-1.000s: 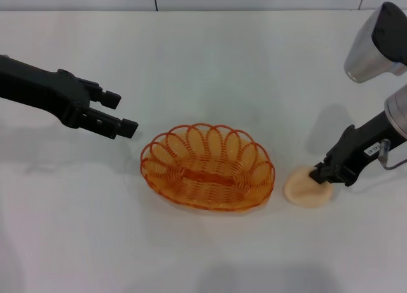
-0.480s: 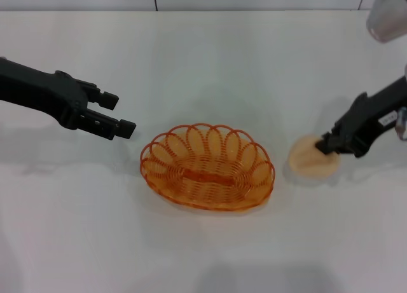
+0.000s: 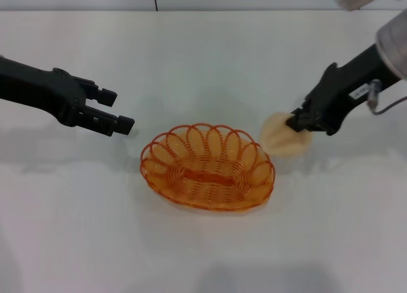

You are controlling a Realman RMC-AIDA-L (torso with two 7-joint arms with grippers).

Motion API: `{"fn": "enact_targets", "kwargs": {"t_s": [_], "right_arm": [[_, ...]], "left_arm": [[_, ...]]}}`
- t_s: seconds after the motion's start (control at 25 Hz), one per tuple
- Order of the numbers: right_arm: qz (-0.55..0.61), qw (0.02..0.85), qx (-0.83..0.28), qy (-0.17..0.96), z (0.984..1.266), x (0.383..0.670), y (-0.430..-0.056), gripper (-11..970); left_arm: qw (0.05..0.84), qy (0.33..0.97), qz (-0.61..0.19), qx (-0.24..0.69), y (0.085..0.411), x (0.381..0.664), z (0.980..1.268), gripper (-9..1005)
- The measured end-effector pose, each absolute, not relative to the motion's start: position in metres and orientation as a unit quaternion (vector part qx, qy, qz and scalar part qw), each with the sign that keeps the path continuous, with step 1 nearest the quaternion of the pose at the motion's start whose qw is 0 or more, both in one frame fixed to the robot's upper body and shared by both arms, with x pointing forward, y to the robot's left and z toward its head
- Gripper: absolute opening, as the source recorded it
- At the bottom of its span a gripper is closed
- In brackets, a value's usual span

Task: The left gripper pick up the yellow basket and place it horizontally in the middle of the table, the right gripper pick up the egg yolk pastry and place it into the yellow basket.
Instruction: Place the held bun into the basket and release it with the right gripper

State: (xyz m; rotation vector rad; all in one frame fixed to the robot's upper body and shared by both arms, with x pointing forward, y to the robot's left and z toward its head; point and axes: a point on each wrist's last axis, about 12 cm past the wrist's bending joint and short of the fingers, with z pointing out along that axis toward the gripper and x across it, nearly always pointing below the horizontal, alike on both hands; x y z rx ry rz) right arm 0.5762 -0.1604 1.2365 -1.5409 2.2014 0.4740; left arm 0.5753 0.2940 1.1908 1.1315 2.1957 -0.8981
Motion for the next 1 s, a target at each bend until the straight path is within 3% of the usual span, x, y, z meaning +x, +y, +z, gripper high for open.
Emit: {"fn": "enact_targets", "kwargs": {"t_s": [1.0], "right_arm": [[0.203,0.218,-0.599,0.743,1.208,0.57,-0.099,28]], "left_arm": [[0.261,0.808,-0.329,0.413,0.294,0.577,1.191,846]]}}
